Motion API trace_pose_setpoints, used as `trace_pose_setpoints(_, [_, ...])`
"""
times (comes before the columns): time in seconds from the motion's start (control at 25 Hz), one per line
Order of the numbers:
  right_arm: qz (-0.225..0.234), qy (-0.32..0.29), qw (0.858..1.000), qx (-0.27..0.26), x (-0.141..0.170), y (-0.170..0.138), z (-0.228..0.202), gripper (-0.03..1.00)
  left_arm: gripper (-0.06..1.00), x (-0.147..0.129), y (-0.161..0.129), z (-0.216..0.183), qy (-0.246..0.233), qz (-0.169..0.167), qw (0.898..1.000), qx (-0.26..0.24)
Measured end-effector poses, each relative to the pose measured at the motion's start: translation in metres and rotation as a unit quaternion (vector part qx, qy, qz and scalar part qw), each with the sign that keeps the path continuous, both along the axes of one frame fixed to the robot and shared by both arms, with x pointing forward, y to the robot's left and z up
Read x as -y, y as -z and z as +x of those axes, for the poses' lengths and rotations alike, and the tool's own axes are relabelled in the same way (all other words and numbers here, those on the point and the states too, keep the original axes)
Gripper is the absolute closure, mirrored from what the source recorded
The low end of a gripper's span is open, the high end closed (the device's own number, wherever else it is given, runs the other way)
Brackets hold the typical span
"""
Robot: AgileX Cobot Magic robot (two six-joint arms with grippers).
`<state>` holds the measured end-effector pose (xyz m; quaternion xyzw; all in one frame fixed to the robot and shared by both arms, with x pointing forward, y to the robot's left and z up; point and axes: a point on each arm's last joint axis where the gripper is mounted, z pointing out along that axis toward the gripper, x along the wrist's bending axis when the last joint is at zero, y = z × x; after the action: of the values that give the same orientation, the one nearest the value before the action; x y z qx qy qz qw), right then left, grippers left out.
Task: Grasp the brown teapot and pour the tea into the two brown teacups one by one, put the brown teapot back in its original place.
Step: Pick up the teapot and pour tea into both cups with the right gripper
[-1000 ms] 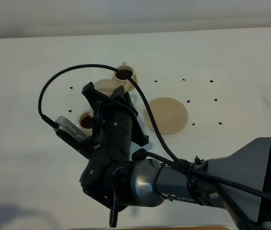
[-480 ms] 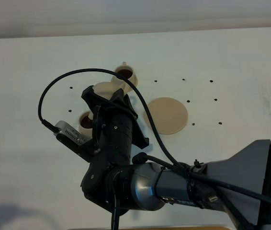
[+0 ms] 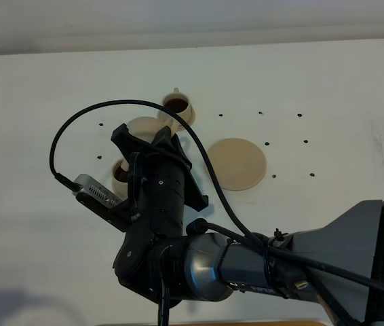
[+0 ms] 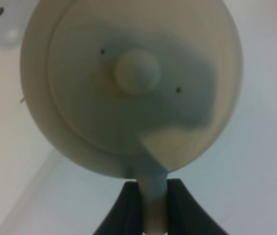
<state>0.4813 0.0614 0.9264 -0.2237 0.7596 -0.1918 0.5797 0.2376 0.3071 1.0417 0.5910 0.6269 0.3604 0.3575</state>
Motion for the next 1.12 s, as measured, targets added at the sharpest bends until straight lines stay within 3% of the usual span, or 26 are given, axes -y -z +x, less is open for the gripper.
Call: trace_pose_setpoints(1.12, [0.005, -0.011, 1.0, 0.013, -0.0021, -0.0023, 0.0007, 0.85, 0.63, 0.0, 0.0, 0.0, 0.0, 0.0, 1.0, 0.0])
